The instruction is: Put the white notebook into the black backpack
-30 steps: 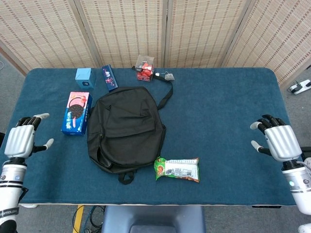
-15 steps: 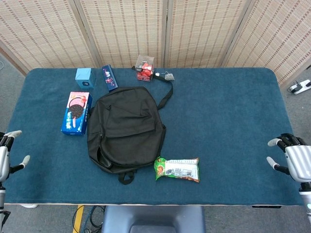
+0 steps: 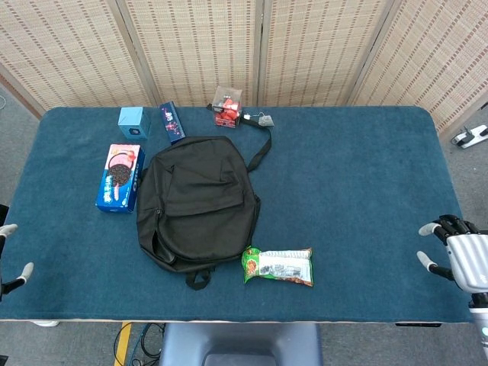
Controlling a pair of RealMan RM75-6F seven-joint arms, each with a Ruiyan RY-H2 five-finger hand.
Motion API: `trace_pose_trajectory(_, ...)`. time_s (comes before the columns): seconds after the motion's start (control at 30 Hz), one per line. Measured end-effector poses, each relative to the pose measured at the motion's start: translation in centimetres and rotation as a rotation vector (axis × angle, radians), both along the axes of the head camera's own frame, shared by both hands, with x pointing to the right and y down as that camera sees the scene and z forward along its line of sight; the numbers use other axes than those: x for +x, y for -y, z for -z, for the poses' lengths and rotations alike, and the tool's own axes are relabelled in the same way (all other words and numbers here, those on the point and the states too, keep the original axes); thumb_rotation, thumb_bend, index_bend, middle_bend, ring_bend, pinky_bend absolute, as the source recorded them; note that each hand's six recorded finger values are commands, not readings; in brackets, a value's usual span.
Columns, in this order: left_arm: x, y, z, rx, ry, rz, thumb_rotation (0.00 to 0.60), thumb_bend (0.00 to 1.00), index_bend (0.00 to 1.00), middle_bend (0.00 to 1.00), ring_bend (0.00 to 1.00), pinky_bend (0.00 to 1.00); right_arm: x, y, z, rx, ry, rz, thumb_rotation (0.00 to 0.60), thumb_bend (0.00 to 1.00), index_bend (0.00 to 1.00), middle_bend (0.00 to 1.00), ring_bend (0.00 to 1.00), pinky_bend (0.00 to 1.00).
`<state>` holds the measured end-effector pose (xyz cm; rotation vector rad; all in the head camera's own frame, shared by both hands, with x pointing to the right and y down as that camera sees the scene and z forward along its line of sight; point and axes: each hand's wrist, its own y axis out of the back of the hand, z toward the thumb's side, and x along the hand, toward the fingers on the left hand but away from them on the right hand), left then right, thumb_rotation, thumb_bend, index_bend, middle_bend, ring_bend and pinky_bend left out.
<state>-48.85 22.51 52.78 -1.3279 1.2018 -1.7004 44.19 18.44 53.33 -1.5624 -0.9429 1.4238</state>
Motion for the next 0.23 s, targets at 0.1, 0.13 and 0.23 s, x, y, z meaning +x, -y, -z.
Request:
trace_pose_trajectory(0.1,-0.02,-0.17,0.16,0.004,-0.004,0.004,0.600,0.26,0.25,0.21,0.24,0.11,-0.02,-0.03,-0.05,0.000,0.000,0.000,0.600,0.20,0.43,0.41,0.24,0.32)
trace_pose_trajectory(0.13,-0.03,-0.24,0.23,0.004,-0.004,0.005,0.600,0.26,0.25,0.21,0.24,0.11,-0.02,-0.03,-0.06,0.000,0.001,0.000,0.600,0.20,0.43,0.41,0.24,0.32)
trace_pose_trajectory(0.23,-0.06,-0.29,0.47,0.010,-0.006,0.007,0.600,0.26,0.25,0.21,0.24,0.11,-0.03,0.01,-0.02,0.005,0.004,-0.001,0.600,0.20,0.43,0.41,0.24,0.32)
